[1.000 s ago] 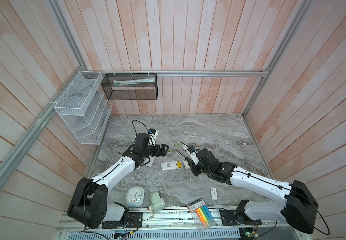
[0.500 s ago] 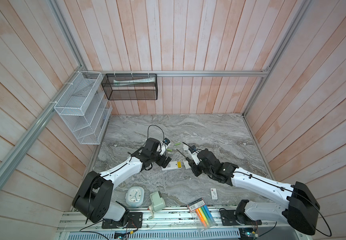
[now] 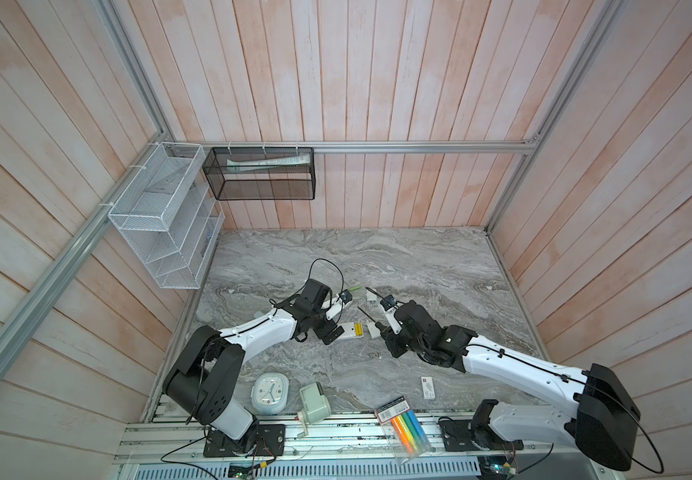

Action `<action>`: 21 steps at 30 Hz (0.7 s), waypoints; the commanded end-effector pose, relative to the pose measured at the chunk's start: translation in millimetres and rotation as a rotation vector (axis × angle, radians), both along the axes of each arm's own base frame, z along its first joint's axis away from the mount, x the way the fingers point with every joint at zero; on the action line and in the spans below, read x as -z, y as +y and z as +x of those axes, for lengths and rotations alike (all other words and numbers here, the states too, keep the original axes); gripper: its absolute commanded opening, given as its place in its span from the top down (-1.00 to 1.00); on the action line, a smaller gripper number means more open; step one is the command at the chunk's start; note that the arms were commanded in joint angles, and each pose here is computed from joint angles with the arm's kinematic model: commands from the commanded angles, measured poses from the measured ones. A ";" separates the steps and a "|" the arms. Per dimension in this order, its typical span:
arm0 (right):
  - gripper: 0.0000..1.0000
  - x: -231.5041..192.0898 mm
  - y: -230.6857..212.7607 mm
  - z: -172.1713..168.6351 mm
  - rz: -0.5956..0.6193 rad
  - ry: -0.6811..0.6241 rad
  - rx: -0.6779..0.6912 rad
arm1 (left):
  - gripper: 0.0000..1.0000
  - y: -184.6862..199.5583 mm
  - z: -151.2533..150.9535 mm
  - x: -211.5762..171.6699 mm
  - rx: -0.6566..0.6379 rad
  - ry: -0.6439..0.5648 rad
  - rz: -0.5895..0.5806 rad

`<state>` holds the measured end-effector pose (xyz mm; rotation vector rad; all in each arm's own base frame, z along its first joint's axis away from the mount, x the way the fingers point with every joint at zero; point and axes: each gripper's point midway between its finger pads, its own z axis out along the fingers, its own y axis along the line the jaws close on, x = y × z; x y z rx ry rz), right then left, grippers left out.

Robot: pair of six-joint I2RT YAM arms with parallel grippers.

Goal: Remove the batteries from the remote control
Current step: 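Grip the display remote body with the left gripper and hold it flat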

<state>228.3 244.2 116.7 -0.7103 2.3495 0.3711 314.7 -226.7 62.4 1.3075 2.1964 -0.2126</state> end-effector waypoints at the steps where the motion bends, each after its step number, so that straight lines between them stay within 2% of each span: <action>1: 1.00 0.7 -2.5 -7.3 0.011 0.025 0.004 | -1.00 -7.7 -2.0 3.4 0.075 0.022 0.018; 13: 1.00 1.5 -3.2 -10.7 0.015 0.030 -0.006 | -0.91 -14.0 -0.3 27.5 0.133 0.123 0.080; 21: 1.00 4.0 -6.1 -13.6 0.011 0.034 -0.008 | -0.87 -14.2 -3.8 32.7 0.150 0.145 0.086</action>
